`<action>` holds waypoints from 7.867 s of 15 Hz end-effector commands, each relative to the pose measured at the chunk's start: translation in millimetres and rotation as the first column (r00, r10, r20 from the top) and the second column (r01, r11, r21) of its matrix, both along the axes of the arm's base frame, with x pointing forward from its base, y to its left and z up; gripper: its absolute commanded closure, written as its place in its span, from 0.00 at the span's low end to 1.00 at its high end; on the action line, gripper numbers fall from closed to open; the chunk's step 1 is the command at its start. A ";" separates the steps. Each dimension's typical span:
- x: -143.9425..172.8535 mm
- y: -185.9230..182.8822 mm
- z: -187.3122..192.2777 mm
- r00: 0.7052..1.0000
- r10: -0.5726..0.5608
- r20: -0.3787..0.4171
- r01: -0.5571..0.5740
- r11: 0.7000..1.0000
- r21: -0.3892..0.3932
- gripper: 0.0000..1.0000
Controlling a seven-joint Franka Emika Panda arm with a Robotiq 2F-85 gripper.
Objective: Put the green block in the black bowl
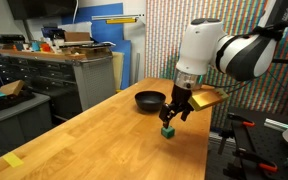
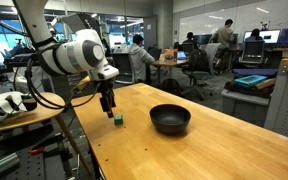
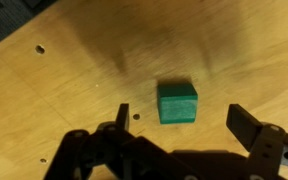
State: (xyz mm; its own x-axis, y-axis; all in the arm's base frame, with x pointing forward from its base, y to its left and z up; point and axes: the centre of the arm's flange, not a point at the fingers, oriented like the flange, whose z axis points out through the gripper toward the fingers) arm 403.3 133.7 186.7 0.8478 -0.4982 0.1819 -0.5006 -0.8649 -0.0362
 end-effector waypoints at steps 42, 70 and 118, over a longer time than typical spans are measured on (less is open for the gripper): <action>87.2 -101.5 87.2 0.999 -0.015 -0.028 0.017 0.998 0.062 0.79; 190.1 -205.4 44.8 0.997 -0.066 -0.027 0.067 0.995 0.072 0.79; 167.3 -146.4 234.2 0.841 0.418 -0.344 -0.446 0.895 -0.004 0.00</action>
